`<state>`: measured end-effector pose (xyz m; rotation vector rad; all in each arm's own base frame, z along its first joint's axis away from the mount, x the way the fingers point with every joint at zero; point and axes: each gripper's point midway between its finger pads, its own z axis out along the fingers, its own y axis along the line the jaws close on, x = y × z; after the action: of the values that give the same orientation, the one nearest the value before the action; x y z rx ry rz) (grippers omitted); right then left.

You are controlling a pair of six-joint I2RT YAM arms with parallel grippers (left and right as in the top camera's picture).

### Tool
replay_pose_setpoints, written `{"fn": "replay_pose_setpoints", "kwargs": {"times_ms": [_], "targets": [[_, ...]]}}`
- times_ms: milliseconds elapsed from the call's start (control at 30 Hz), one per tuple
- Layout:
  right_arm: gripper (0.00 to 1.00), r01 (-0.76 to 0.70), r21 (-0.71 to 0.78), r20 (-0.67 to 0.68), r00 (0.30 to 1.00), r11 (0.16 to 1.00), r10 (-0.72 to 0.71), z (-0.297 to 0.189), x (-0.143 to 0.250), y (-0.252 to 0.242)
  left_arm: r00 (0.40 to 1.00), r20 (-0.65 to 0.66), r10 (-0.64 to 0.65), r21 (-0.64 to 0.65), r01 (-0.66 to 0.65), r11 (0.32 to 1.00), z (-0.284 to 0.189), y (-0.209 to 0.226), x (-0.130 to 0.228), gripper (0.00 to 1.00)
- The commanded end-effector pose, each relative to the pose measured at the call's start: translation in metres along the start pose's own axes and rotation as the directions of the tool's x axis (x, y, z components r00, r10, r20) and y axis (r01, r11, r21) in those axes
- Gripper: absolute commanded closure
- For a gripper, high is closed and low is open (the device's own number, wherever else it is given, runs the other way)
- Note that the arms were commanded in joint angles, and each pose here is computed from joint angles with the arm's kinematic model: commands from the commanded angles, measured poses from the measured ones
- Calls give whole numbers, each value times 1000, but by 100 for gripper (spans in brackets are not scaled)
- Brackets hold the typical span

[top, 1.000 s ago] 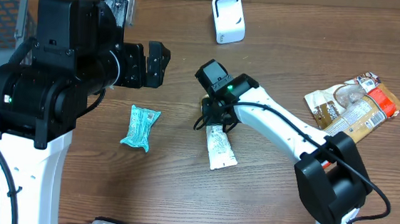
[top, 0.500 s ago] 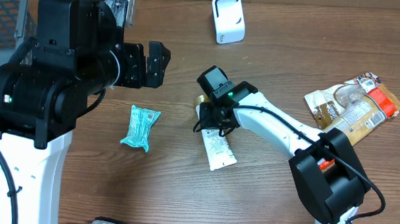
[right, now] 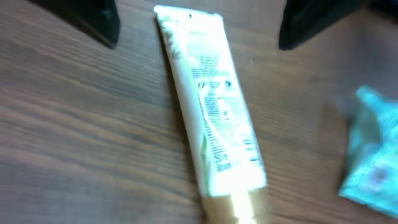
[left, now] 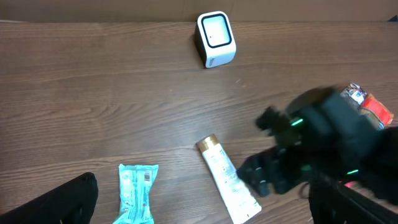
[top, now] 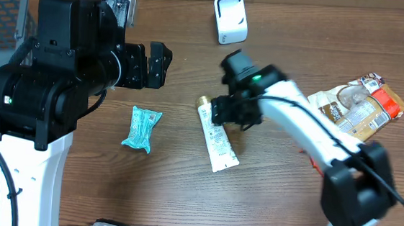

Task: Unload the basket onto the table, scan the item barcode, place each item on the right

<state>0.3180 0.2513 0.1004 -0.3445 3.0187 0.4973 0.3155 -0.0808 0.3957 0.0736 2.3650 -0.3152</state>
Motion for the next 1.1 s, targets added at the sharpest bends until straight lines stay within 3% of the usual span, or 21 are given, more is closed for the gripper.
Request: {"fn": "replay_pose_setpoints", "kwargs": {"times_ms": [0, 233, 533, 633, 833, 1067], "targets": [[12, 131, -173, -25, 990, 976, -138, -8, 8, 15, 1000, 5, 24, 8, -24, 1000, 0, -2, -2, 0], [11, 127, -284, -105, 981, 950, -163, 43, 33, 3, 1000, 3, 23, 7, -23, 1000, 0, -2, -2, 0], [19, 97, -391, -201, 961, 915, -188, 88, 50, 8, 1000, 2, 23, 8, -23, 1000, 1, -2, -1, 1], [31, 100, -398, -201, 960, 912, -194, 90, 51, 11, 1000, 2, 24, 8, -24, 1000, 1, -2, -1, 0], [96, 59, -392, -193, 971, 918, -144, 91, 44, 14, 1000, 2, 23, 8, -23, 1000, 1, -2, -1, 1], [96, 6, -396, -143, 987, 918, -68, 92, 23, 20, 1000, 1, 23, 8, -23, 1000, 1, -2, -1, 0]]}}
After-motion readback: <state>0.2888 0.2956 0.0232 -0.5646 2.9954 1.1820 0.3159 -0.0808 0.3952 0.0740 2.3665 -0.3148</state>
